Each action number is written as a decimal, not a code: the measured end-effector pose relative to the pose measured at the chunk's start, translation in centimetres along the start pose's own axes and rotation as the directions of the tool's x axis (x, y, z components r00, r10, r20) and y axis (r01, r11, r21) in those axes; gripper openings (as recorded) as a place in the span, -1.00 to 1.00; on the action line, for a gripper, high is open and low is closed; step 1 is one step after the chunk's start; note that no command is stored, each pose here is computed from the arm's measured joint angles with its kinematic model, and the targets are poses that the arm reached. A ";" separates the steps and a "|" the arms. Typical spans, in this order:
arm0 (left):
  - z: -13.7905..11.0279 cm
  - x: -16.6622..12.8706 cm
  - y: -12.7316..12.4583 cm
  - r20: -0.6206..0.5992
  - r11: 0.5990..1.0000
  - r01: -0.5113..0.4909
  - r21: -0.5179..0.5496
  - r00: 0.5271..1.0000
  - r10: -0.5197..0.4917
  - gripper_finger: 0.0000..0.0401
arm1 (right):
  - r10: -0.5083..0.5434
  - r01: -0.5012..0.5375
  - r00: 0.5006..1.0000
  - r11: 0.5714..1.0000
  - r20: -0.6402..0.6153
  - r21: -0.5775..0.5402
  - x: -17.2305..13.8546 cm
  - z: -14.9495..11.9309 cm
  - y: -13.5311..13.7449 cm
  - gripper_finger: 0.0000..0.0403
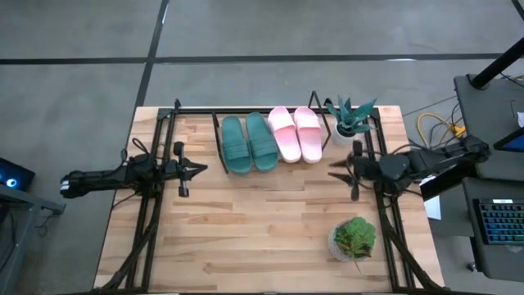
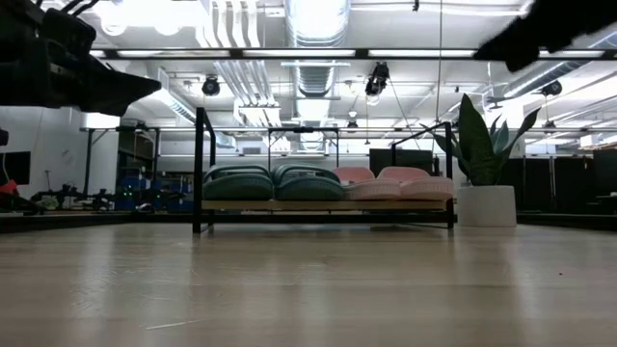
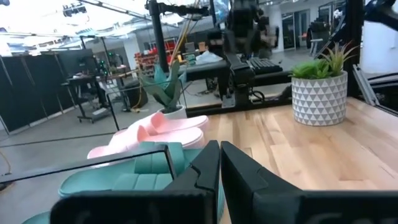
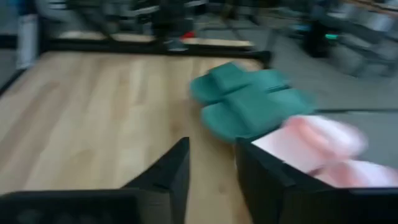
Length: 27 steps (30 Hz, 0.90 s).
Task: Pick and place slides into the shelf
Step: Return to Home Position
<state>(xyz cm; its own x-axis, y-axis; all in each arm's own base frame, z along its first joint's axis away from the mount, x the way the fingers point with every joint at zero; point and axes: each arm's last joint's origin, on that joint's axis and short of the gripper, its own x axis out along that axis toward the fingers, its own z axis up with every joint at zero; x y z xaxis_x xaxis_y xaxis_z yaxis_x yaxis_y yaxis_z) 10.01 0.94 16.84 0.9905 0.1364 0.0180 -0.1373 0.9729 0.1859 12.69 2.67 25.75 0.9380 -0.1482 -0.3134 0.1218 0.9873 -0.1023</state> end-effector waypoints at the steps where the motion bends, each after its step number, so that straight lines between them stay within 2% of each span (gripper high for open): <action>1: 0.0 0.0 0.0 0.003 1.000 0.001 0.000 1.000 -0.001 -1.00 | 0.038 -0.038 0.999 0.999 -0.004 -0.010 0.0 -1.0 0.2 -0.55; 5: 0.2 -0.1 0.0 0.022 1.000 -0.002 -0.002 1.000 0.002 -1.00 | 0.168 -0.167 0.986 0.983 0.004 -0.073 0.3 -4.3 0.9 -0.90; 7: 0.2 -0.2 0.0 0.031 1.000 -0.004 -0.001 1.000 0.004 -1.00 | 0.231 -0.216 0.969 0.964 0.089 -0.152 0.8 -5.5 1.2 -0.93; 9: 0.3 -0.2 0.1 0.033 1.000 -0.004 -0.001 0.999 0.004 -1.00 | 0.245 -0.207 0.949 0.959 0.199 -0.195 1.3 -6.5 1.4 -0.95; 14: 0.4 -0.2 0.1 0.052 1.000 -0.007 -0.001 0.999 0.007 -1.00 | 0.145 -0.080 0.953 0.966 0.264 -0.244 1.9 -8.1 0.8 -0.96; 19: 0.5 -0.1 0.1 0.054 1.000 -0.009 0.024 0.999 0.008 -1.00 | 0.059 0.058 0.927 0.953 0.370 -0.298 1.3 -7.2 -0.2 -0.96; 24: 0.3 -0.1 0.0 0.028 1.000 -0.002 0.018 1.000 0.002 -1.00 | -0.049 0.123 0.943 0.970 0.328 -0.209 0.6 -6.8 -1.4 -0.96; 27: 0.1 -0.1 0.0 0.010 1.000 0.001 0.009 1.000 -0.001 -1.00 | -0.110 0.173 0.923 0.975 0.369 -0.142 -0.5 -6.3 -2.0 -0.96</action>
<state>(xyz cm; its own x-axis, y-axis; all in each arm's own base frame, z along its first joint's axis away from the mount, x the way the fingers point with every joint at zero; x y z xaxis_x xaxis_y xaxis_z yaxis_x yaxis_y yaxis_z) 9.90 0.92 16.92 0.9907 0.1335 0.0278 -0.1363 0.9714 0.1945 9.96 0.39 20.18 0.9721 -0.2236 0.0705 0.2345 0.9285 -0.2878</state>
